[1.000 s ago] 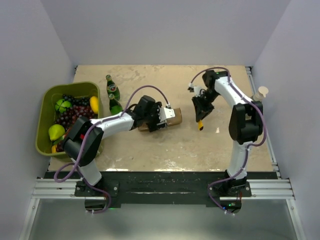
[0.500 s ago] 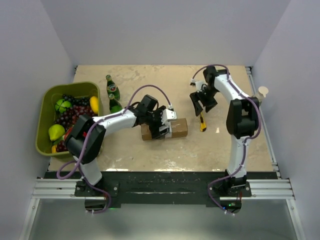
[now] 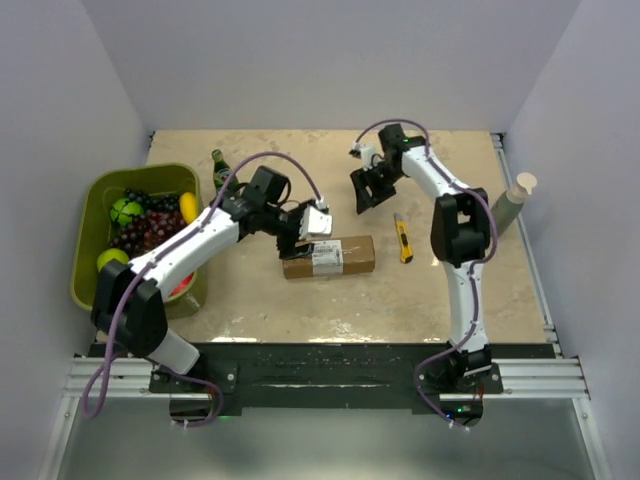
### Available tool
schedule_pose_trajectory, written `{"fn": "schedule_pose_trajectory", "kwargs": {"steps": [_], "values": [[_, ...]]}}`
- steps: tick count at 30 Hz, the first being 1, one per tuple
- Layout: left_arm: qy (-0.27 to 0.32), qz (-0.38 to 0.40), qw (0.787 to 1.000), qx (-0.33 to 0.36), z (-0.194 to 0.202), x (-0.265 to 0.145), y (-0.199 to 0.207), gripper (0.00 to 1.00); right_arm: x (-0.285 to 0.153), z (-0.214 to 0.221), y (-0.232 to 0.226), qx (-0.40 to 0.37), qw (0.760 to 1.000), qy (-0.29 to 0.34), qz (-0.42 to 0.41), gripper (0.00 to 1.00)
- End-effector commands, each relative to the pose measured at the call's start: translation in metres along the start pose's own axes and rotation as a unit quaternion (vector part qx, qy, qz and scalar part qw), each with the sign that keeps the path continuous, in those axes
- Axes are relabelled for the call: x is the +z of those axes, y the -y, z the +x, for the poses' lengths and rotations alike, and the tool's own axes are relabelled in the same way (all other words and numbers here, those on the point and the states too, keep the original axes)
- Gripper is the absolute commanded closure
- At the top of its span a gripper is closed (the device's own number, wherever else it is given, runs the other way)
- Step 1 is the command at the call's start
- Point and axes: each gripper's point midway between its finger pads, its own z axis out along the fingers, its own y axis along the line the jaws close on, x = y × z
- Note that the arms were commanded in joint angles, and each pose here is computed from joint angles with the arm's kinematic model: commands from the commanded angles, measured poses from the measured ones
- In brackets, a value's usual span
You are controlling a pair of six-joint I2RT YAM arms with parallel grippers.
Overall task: Unpack the express box
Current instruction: Place the knife at the center of the board, then adjust the express box at the center of the board.
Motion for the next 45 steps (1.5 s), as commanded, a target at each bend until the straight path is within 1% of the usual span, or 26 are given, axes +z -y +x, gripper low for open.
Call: {"fn": "schedule_pose_trajectory", "kwargs": {"steps": [1, 2, 3, 4, 6, 8, 9, 11, 15, 16, 19, 20, 21, 23, 24, 26, 28, 31, 32, 35, 36, 37, 40, 41, 44, 45], "values": [[-0.047, 0.153, 0.986, 0.038, 0.047, 0.001, 0.091, 0.45, 0.022, -0.004, -0.030, -0.007, 0.999, -0.009, -0.041, 0.41], [-0.063, 0.165, 0.983, 0.045, 0.057, 0.002, 0.097, 0.61, 0.022, 0.000, -0.033, -0.003, 0.999, -0.012, -0.052, 0.42], [-0.077, 0.180, 0.980, 0.046, 0.067, 0.006, 0.105, 0.88, 0.016, 0.001, -0.038, -0.004, 0.998, -0.010, -0.055, 0.43], [-0.086, 0.173, 0.980, 0.048, 0.072, 0.012, 0.102, 0.94, 0.017, 0.013, -0.040, 0.004, 0.998, -0.022, -0.057, 0.44], [-0.100, 0.158, 0.982, 0.029, 0.081, 0.019, 0.099, 1.00, 0.013, 0.024, -0.046, 0.009, 0.997, -0.032, -0.064, 0.45], [-0.114, 0.132, 0.984, 0.024, 0.088, 0.029, 0.083, 1.00, 0.001, 0.040, -0.056, 0.011, 0.997, -0.042, -0.071, 0.46], [-0.123, 0.121, 0.985, 0.002, 0.091, 0.035, 0.077, 1.00, -0.004, 0.044, -0.060, 0.015, 0.996, -0.044, -0.070, 0.46], [-0.137, 0.073, 0.988, 0.001, 0.096, 0.040, 0.051, 1.00, -0.014, 0.060, -0.068, 0.021, 0.996, -0.051, -0.069, 0.47], [-0.131, -0.027, 0.991, -0.014, 0.089, 0.052, -0.006, 1.00, -0.026, 0.096, -0.084, 0.034, 0.992, -0.081, -0.086, 0.48], [-0.141, -0.048, 0.989, -0.016, 0.091, 0.053, -0.018, 0.99, -0.034, 0.098, -0.091, 0.032, 0.993, -0.074, -0.091, 0.48], [-0.146, -0.091, 0.984, -0.047, 0.089, 0.064, -0.052, 0.87, -0.037, 0.122, -0.114, 0.044, 0.987, -0.093, -0.124, 0.50], [-0.136, -0.108, 0.984, -0.050, 0.078, 0.064, -0.070, 0.78, -0.041, 0.125, -0.122, 0.038, 0.987, -0.088, -0.131, 0.50], [-0.141, -0.105, 0.981, -0.084, 0.089, 0.073, -0.074, 0.74, -0.040, 0.130, -0.129, 0.036, 0.985, -0.092, -0.138, 0.50], [-0.112, -0.097, 0.983, -0.105, 0.075, 0.079, -0.088, 0.63, -0.034, 0.141, -0.143, 0.031, 0.982, -0.102, -0.155, 0.49], [-0.115, -0.088, 0.980, -0.139, 0.086, 0.085, -0.087, 0.59, -0.029, 0.143, -0.146, 0.043, 0.981, -0.102, -0.159, 0.49], [-0.113, -0.085, 0.976, -0.165, 0.088, 0.085, -0.088, 0.52, -0.026, 0.140, -0.149, 0.060, 0.980, -0.098, -0.165, 0.48], [-0.115, -0.088, 0.968, -0.205, 0.095, 0.073, -0.087, 0.46, -0.026, 0.130, -0.146, 0.060, 0.982, -0.085, -0.159, 0.48], [-0.105, -0.106, 0.955, -0.258, 0.098, 0.047, -0.086, 0.31, -0.034, 0.118, -0.130, 0.067, 0.987, -0.063, -0.131, 0.48], [-0.098, -0.110, 0.948, -0.280, 0.094, 0.035, -0.085, 0.29, -0.038, 0.114, -0.126, 0.079, 0.987, -0.053, -0.127, 0.48], [-0.072, -0.108, 0.947, -0.294, 0.077, 0.022, -0.077, 0.27, -0.058, 0.102, -0.107, 0.103, 0.990, -0.016, -0.095, 0.47], [-0.063, -0.097, 0.947, -0.301, 0.073, 0.022, -0.072, 0.27, -0.071, 0.095, -0.100, 0.102, 0.991, 0.018, -0.079, 0.46], [-0.064, -0.091, 0.945, -0.307, 0.074, 0.023, -0.066, 0.27, -0.078, 0.092, -0.097, 0.101, 0.992, 0.035, -0.067, 0.39], [-0.065, -0.078, 0.938, -0.332, 0.080, 0.025, -0.051, 0.27, -0.104, 0.069, -0.098, 0.064, 0.991, 0.116, -0.035, 0.27], [-0.064, -0.070, 0.936, -0.339, 0.082, 0.027, -0.046, 0.27, -0.109, 0.057, -0.100, 0.065, 0.987, 0.142, -0.031, 0.01], [-0.035, -0.036, 0.922, -0.383, 0.080, 0.035, -0.029, 0.28, -0.111, 0.037, -0.115, 0.084, 0.984, 0.147, -0.047, 0.01], [-0.009, -0.010, 0.918, -0.397, 0.071, 0.038, -0.023, 0.28, -0.103, 0.044, -0.128, 0.084, 0.989, 0.111, -0.050, 0.01]]}}
